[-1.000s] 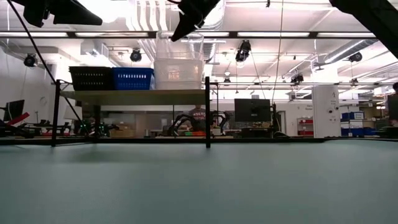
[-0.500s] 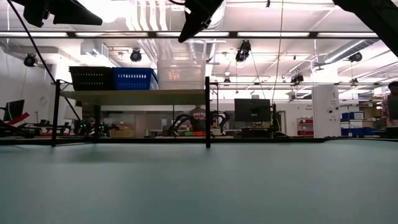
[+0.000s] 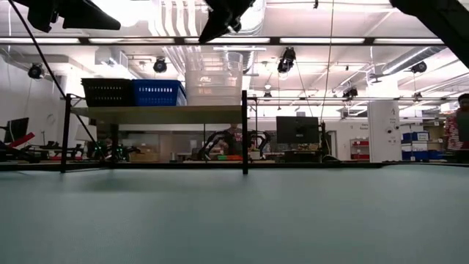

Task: Stack baskets on shelf by color
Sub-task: Stack the transparent bin on top of the transparent bins on the shelf

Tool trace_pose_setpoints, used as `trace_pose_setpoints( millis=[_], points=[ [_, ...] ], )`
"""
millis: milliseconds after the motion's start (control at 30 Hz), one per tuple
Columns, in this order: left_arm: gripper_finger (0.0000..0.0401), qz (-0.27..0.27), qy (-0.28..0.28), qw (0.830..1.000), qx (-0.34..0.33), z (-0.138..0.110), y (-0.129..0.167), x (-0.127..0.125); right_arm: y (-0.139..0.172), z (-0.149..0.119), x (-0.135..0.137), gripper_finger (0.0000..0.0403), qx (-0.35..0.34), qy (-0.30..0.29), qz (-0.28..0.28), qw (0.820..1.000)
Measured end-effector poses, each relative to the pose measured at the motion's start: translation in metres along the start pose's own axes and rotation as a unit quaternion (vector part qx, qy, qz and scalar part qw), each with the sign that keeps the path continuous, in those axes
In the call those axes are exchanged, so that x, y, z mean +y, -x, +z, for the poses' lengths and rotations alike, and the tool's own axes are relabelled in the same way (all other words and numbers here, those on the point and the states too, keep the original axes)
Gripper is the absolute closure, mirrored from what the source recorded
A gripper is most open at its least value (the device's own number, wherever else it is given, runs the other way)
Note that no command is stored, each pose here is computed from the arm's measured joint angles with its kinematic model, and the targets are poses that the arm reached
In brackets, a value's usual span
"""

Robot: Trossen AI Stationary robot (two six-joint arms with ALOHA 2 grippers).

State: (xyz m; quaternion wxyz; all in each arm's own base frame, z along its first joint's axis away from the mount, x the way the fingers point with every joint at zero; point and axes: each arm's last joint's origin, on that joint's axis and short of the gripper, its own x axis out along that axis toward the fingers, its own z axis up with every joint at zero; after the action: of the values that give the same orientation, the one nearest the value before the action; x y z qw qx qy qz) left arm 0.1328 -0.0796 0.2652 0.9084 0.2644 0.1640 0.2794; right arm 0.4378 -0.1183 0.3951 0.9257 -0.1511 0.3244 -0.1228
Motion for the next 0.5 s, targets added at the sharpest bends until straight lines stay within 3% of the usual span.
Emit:
trace_pose_setpoints(
  millis=[233,367,500],
  points=[
    [0.04,0.0,0.001,1.0,0.0,0.0,0.0,0.0,-0.042,-0.011,0.011,0.0392,0.01,-0.005,0.018,1.0],
    [0.04,0.0,0.001,1.0,0.0,0.0,0.0,0.0,-0.042,-0.012,0.011,0.0392,0.016,-0.003,0.016,1.0],
    [0.04,0.0,0.001,1.0,0.0,0.0,0.0,0.0,-0.022,-0.008,0.01,0.0392,0.025,-0.012,0.021,0.999]
  ],
)
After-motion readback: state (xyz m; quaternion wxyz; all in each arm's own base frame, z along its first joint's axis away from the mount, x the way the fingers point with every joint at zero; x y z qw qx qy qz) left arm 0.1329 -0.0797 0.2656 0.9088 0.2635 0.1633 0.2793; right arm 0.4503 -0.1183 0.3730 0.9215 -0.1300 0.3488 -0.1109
